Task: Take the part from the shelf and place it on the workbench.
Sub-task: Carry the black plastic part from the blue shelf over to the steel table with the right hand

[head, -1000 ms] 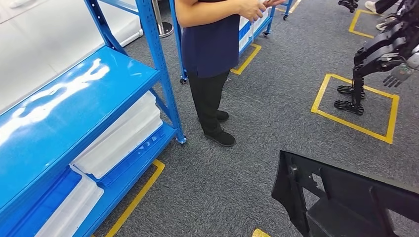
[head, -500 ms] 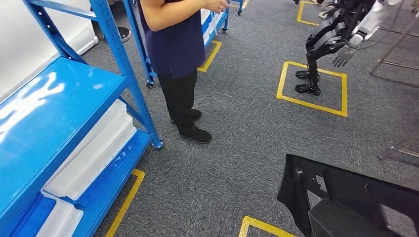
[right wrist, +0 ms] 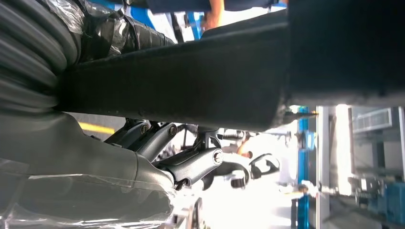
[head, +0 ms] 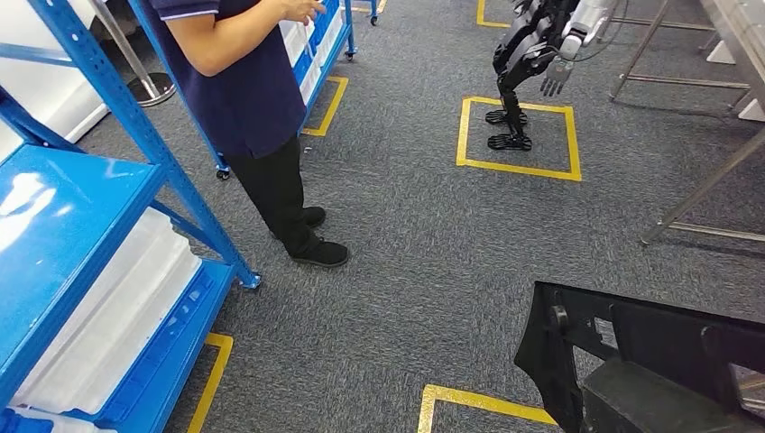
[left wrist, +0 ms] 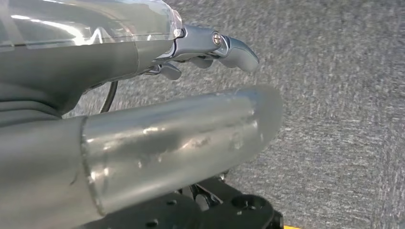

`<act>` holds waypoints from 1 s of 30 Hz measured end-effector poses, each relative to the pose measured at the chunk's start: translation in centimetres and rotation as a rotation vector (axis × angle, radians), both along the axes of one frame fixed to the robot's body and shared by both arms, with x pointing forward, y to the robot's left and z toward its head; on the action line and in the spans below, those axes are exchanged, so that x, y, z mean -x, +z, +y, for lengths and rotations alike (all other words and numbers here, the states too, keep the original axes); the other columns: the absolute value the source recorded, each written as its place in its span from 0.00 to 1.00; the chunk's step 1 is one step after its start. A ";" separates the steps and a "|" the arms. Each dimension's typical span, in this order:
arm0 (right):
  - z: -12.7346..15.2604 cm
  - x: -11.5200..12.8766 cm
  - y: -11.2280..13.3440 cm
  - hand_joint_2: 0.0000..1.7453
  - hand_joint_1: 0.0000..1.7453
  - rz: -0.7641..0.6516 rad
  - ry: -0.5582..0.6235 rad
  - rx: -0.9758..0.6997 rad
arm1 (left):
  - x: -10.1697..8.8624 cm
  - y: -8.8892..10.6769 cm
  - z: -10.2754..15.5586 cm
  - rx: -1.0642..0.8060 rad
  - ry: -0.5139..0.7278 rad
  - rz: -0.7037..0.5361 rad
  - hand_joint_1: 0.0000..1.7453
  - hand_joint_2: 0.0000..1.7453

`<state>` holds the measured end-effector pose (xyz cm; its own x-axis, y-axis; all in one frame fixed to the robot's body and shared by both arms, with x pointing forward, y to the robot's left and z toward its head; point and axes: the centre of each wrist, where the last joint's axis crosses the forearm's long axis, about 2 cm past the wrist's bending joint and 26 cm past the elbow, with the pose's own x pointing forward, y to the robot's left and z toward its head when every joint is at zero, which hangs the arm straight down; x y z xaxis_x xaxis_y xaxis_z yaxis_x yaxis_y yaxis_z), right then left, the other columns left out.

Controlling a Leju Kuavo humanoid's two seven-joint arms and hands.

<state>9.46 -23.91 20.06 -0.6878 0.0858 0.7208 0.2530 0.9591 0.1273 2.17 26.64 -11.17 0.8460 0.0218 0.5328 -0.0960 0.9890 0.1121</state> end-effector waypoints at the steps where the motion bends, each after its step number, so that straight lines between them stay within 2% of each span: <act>1: 0.0 0.0 0.0 1.00 1.00 0.000 0.000 -0.001 | 0.0 0.0 0.0 -0.002 0.000 0.000 0.00 0.00; 14: -0.2 -0.1 -0.2 1.00 1.00 0.002 0.008 0.001 | 0.1 0.0 0.3 -0.008 0.002 0.006 0.00 0.00; 24: -0.2 -0.1 -0.2 1.00 1.00 0.008 0.005 0.005 | -0.5 0.0 0.2 -0.007 0.001 -0.008 0.00 0.00; 30: -0.1 -0.2 -0.3 1.00 1.00 0.031 -0.014 0.035 | -0.1 0.0 0.2 -0.003 0.004 0.010 0.00 0.00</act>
<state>9.67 -24.04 19.78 -0.6635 0.1207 0.7384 0.2699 0.9591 0.0858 2.29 26.89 -11.18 0.8512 0.0233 0.5243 -0.0986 0.9883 0.1163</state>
